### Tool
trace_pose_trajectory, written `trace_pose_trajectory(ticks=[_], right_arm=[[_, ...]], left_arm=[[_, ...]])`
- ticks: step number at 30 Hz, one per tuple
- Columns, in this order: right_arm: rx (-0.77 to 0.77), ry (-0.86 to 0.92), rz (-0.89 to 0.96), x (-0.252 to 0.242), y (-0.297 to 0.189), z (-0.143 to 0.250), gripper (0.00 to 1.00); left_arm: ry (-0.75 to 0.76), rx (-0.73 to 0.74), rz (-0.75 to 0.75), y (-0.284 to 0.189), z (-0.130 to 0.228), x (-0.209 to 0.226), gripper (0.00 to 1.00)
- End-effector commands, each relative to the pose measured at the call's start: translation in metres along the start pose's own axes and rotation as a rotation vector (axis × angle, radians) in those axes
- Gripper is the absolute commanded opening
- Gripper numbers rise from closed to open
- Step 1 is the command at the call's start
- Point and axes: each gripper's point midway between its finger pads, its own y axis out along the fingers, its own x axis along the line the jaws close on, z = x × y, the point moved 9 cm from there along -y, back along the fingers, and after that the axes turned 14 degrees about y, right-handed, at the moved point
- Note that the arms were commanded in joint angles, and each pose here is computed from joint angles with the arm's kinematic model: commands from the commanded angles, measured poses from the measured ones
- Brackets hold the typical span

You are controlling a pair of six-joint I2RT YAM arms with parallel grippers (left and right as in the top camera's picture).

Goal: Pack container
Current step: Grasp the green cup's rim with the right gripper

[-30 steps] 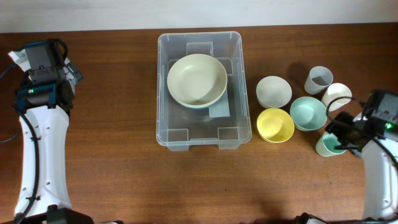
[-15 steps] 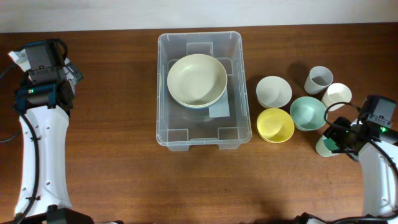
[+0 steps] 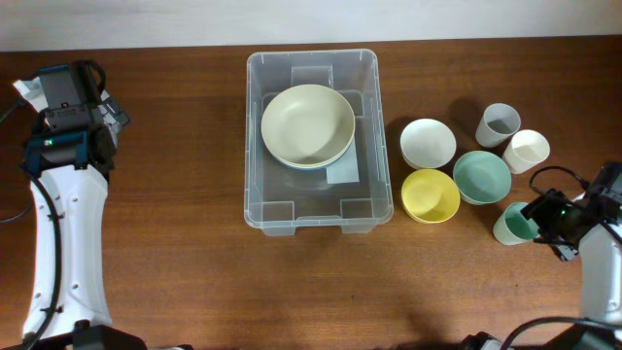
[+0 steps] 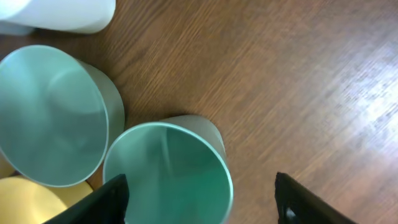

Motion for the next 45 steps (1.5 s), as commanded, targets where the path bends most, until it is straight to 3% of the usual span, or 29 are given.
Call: trace_pose_trajectory(ticks=[1,13,23,30,35,38,40,45], right_arm=[[0.039,-0.004,0.01,-0.005,0.016,0.007,0.67],[0.038,0.006,0.024,-0.018,0.034,0.017,0.65],[0.042,0.008,0.027,-0.022,0.045,0.022,0.54],[0.033,0.011,0.02,-0.023,0.047,0.023,0.52],[0.03,0.01,0.019,-0.023,0.047,0.022,0.27],[0.03,0.01,0.019,-0.023,0.048,0.022,0.19],[0.03,0.01,0.019,-0.023,0.048,0.022,0.06],[0.03,0.01,0.019,-0.023,0.047,0.022,0.04]], left_arm=[[0.0,-0.012,-0.015,-0.002,-0.004,0.003,0.99],[0.0,-0.012,-0.015,-0.002,-0.004,0.003,0.99],[0.0,-0.012,-0.016,-0.002,-0.004,0.003,0.99],[0.0,-0.012,-0.015,-0.002,-0.004,0.003,0.99],[0.0,-0.012,-0.015,-0.002,-0.004,0.003,0.99],[0.0,-0.012,-0.015,-0.002,-0.004,0.003,0.99],[0.0,-0.012,-0.015,-0.002,-0.004,0.003,0.99],[0.0,-0.012,-0.015,-0.002,-0.004,0.003,1.0]])
